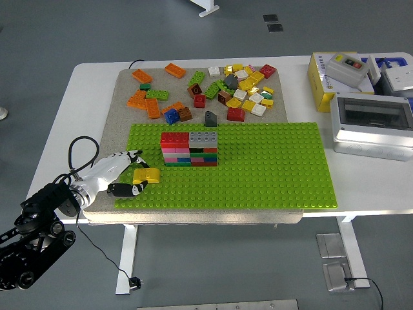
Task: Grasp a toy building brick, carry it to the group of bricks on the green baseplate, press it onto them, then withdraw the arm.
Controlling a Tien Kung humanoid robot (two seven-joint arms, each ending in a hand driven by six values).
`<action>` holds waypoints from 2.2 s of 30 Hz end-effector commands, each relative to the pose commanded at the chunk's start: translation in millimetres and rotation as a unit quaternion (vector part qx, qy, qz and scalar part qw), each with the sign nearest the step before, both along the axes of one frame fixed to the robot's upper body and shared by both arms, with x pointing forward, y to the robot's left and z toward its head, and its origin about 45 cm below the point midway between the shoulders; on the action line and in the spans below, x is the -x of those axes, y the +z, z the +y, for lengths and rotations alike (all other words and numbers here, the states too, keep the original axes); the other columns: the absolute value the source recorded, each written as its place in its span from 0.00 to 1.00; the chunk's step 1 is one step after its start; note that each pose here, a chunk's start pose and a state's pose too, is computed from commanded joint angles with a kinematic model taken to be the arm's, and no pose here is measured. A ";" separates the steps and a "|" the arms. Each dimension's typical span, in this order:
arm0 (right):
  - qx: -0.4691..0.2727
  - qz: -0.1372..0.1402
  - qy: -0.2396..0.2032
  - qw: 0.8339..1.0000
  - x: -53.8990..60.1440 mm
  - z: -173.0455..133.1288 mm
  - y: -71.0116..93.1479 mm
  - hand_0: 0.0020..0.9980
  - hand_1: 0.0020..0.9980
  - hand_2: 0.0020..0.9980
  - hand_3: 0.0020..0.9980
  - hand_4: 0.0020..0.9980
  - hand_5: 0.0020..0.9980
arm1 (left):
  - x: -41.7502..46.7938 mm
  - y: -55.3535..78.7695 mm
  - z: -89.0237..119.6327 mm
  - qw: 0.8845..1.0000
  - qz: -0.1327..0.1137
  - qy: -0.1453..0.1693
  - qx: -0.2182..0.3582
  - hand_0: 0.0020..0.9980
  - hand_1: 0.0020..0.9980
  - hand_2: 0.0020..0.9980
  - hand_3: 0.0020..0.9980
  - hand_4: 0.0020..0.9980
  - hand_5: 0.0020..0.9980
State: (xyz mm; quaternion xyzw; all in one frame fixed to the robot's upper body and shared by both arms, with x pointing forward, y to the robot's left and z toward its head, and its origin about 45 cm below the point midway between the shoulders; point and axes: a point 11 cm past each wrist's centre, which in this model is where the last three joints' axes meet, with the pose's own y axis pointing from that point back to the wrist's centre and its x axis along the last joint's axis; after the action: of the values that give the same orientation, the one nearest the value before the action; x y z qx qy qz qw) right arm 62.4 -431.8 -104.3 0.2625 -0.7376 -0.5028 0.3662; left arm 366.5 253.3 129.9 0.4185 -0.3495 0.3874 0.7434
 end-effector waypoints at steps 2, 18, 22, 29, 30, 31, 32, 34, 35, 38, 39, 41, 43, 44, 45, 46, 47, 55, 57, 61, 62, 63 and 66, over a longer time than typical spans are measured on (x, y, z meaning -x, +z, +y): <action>0.000 0.000 0.000 1.000 -0.1 0.0 0.0 0.77 0.72 0.75 0.75 0.52 0.85 | 0.3 -0.4 -0.2 1.000 0.001 0.000 0.000 1.00 1.00 1.00 0.69 0.62 0.25; 0.000 0.000 0.000 1.000 -0.6 -0.4 0.2 0.77 0.72 0.75 0.75 0.52 0.85 | -0.8 2.3 -2.0 1.000 -0.006 -0.001 0.013 1.00 0.99 1.00 0.55 0.57 0.24; 0.000 -0.001 0.001 1.000 -0.8 -0.7 0.4 0.77 0.72 0.75 0.75 0.52 0.85 | -0.7 1.7 -1.3 1.000 -0.006 0.000 0.014 1.00 0.99 1.00 0.55 0.57 0.24; 0.001 0.000 0.002 1.000 -0.8 -1.6 0.7 0.77 0.72 0.75 0.75 0.52 0.85 | -1.7 3.7 1.4 1.000 -0.008 0.004 0.016 1.00 0.98 1.00 0.53 0.57 0.23; 0.001 0.000 0.002 1.000 -0.6 -1.8 0.7 0.77 0.72 0.75 0.75 0.53 0.85 | -1.9 4.6 1.6 1.000 -0.009 0.004 0.017 1.00 0.98 0.99 0.52 0.61 0.24; 0.001 0.001 0.002 1.000 -0.5 -1.9 0.8 0.77 0.72 0.75 0.75 0.53 0.85 | -2.1 5.5 1.8 1.000 -0.010 0.004 0.017 1.00 0.98 0.99 0.52 0.61 0.24; 0.001 0.001 0.002 1.000 -0.4 -2.2 0.8 0.77 0.72 0.75 0.75 0.53 0.85 | -2.5 7.5 1.8 1.000 -0.013 0.004 0.016 1.00 0.98 0.99 0.52 0.61 0.24; 0.002 0.001 0.002 1.000 -0.3 -2.6 1.0 0.77 0.72 0.75 0.75 0.53 0.85 | -3.1 11.3 2.0 1.000 -0.017 0.003 0.015 1.00 0.98 0.99 0.52 0.61 0.24; 0.002 0.001 0.002 1.000 -0.3 -2.9 1.1 0.77 0.72 0.75 0.75 0.53 0.85 | -3.5 13.9 2.3 1.000 -0.020 0.001 0.012 1.00 0.98 0.99 0.52 0.61 0.24; 0.004 0.000 0.001 1.000 -0.9 -4.0 1.6 0.77 0.72 0.75 0.75 0.52 0.86 | -4.1 23.8 4.4 1.000 -0.028 -0.006 -0.001 1.00 0.98 0.98 0.51 0.61 0.22; 0.004 0.000 0.001 1.000 -1.0 -4.3 1.7 0.77 0.72 0.75 0.75 0.52 0.86 | -3.9 26.6 5.2 1.000 -0.030 -0.008 -0.006 1.00 0.98 0.98 0.51 0.61 0.22; 0.005 0.000 0.001 1.000 -1.6 -5.1 2.1 0.77 0.72 0.75 0.75 0.52 0.86 | -3.1 34.7 8.8 0.999 -0.035 -0.017 -0.026 1.00 0.98 0.98 0.51 0.61 0.22; 0.006 0.000 0.001 1.000 -1.8 -6.0 2.5 0.77 0.72 0.75 0.75 0.52 0.85 | -2.0 43.9 11.5 0.998 -0.042 -0.027 -0.046 1.00 0.98 0.98 0.51 0.60 0.21; 0.007 0.000 0.001 1.000 -1.9 -6.6 2.8 0.77 0.72 0.75 0.75 0.52 0.85 | -1.7 48.3 12.9 0.997 -0.045 -0.031 -0.056 1.00 0.98 0.98 0.51 0.60 0.21; 0.007 0.000 0.001 1.000 -2.0 -7.3 3.1 0.77 0.72 0.75 0.75 0.52 0.85 | -1.5 53.8 14.9 0.996 -0.049 -0.036 -0.068 1.00 0.98 0.98 0.51 0.60 0.21; 0.008 0.000 0.001 1.000 -2.2 -7.9 3.3 0.77 0.72 0.75 0.75 0.52 0.85 | -1.4 59.5 17.0 0.995 -0.053 -0.039 -0.078 1.00 0.98 0.98 0.51 0.60 0.21; 0.009 0.000 0.001 1.000 -2.2 -8.3 3.5 0.77 0.72 0.75 0.75 0.52 0.85 | -1.5 64.4 18.6 0.994 -0.055 -0.041 -0.086 1.00 0.98 0.98 0.51 0.60 0.21; 0.015 -0.001 -0.001 1.000 -2.5 -14.2 5.8 0.77 0.72 0.75 0.75 0.53 0.85 | -10.4 122.7 19.2 0.995 -0.063 -0.034 -0.069 1.00 0.98 0.97 0.52 0.60 0.21; 0.017 -0.002 -0.001 1.000 -2.6 -15.1 6.1 0.77 0.72 0.75 0.75 0.53 0.85 | -11.7 137.5 13.7 0.996 -0.066 -0.032 -0.048 1.00 0.98 0.97 0.52 0.60 0.21; 0.018 -0.004 -0.003 1.000 -2.8 -16.4 6.6 0.77 0.72 0.75 0.75 0.53 0.85 | -12.9 153.4 -2.1 0.998 -0.052 -0.034 -0.009 1.00 0.98 0.97 0.52 0.60 0.22; 0.019 -0.005 -0.003 1.000 -3.4 -16.7 6.8 0.77 0.72 0.75 0.75 0.53 0.85 | -14.0 154.7 -9.1 0.998 -0.043 -0.035 0.003 1.00 0.98 0.97 0.52 0.60 0.22; 0.019 -0.006 -0.004 1.000 -3.8 -16.8 6.9 0.77 0.72 0.75 0.75 0.53 0.85 | -15.1 155.4 -14.1 0.999 -0.038 -0.036 0.010 1.00 0.98 0.97 0.52 0.60 0.22; 0.019 -0.008 -0.005 1.000 -4.8 -16.7 7.0 0.77 0.72 0.75 0.75 0.53 0.85 | -22.8 155.3 -29.6 0.999 -0.023 -0.037 0.029 1.00 0.98 0.97 0.52 0.60 0.22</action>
State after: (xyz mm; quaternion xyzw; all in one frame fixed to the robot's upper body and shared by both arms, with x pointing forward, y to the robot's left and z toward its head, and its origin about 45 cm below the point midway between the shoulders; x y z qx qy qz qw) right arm 67.2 -448.6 -97.3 0.2557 -0.7512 -0.4884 0.3630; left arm 389.3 223.8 285.1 0.3742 -0.3704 0.3795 0.7608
